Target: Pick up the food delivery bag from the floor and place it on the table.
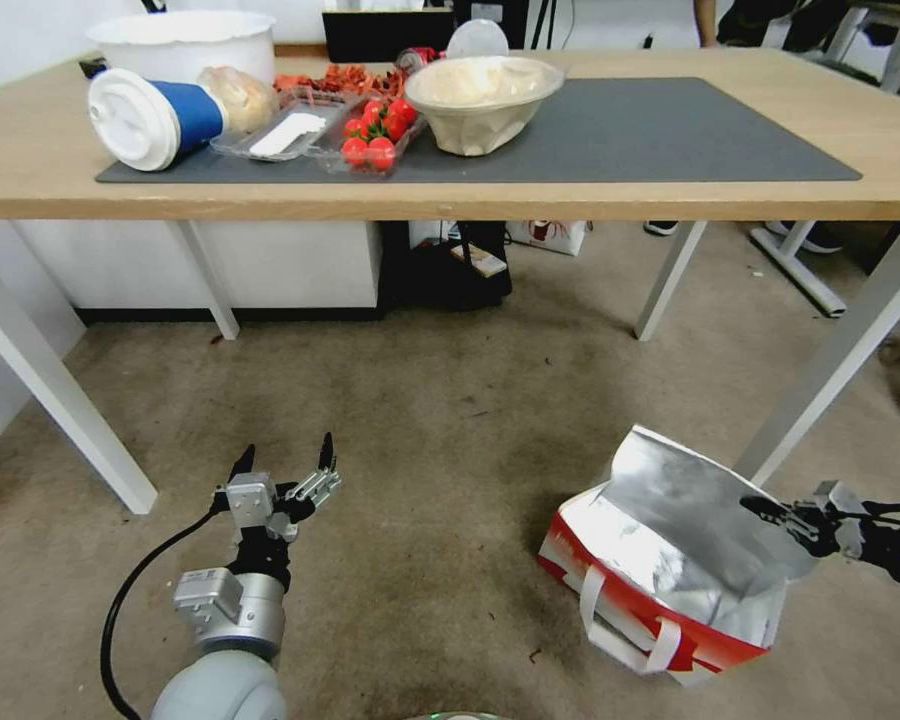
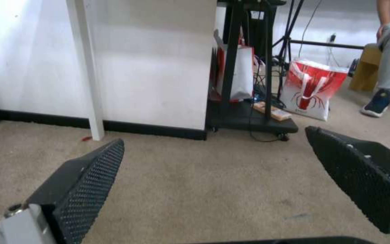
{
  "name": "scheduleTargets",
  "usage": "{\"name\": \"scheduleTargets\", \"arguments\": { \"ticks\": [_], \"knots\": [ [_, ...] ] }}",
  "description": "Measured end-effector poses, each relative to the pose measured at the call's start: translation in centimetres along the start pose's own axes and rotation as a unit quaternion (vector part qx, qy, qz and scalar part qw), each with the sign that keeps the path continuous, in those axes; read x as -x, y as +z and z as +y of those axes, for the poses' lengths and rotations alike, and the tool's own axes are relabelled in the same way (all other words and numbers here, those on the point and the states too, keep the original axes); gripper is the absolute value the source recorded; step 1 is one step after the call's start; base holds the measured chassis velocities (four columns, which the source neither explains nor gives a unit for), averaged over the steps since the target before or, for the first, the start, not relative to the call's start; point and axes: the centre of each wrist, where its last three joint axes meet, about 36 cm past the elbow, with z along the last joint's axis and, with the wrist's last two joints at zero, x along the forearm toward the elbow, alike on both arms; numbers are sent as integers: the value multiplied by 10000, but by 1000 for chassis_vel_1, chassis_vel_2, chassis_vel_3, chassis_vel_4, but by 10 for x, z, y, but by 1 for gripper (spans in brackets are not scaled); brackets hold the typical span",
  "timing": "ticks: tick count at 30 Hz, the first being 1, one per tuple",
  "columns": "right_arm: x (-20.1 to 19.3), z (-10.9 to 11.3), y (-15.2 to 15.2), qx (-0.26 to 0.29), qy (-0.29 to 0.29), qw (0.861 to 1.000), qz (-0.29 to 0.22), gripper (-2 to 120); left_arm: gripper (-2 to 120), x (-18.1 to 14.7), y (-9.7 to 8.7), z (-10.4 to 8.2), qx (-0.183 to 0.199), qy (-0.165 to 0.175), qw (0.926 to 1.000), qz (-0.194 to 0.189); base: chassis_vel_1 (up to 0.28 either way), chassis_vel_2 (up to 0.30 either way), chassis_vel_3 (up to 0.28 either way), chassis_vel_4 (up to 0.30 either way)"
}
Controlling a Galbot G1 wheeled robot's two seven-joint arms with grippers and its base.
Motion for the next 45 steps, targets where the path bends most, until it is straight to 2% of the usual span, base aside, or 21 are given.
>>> {"name": "scheduleTargets", "arguments": {
  "ticks": [11, 18, 25, 33, 37, 45],
  "knots": [
    [14, 23, -54, 18, -367, 9987, -357, 0, 100, 0, -4, -1, -14, -16, 10000, -49, 0, 0, 0, 0],
    [21, 46, -104, 374, -564, 9960, -580, 0, 100, -2, -6, -2, -48, -44, 10000, -65, 0, 0, 0, 0],
    [21, 63, -136, 841, -756, 9905, -788, 0, 100, -2, -7, -2, -51, -77, 9999, -79, 0, 0, 0, 0],
    [28, 92, -155, 1598, -1146, 9746, -1070, 0, 100, -1, -8, 1, -70, -98, 9999, -88, 0, 0, 0, 0],
    [34, 112, -161, 2194, -1504, 9565, -1199, 0, 100, 1, -6, 2, -84, -100, 9999, -78, 0, 0, 0, 0],
    [36, 129, -166, 2667, -1842, 9375, -1267, 0, 100, 4, -7, 3, -125, -138, 9998, -27, 0, 0, 0, 0]
  ]
}}
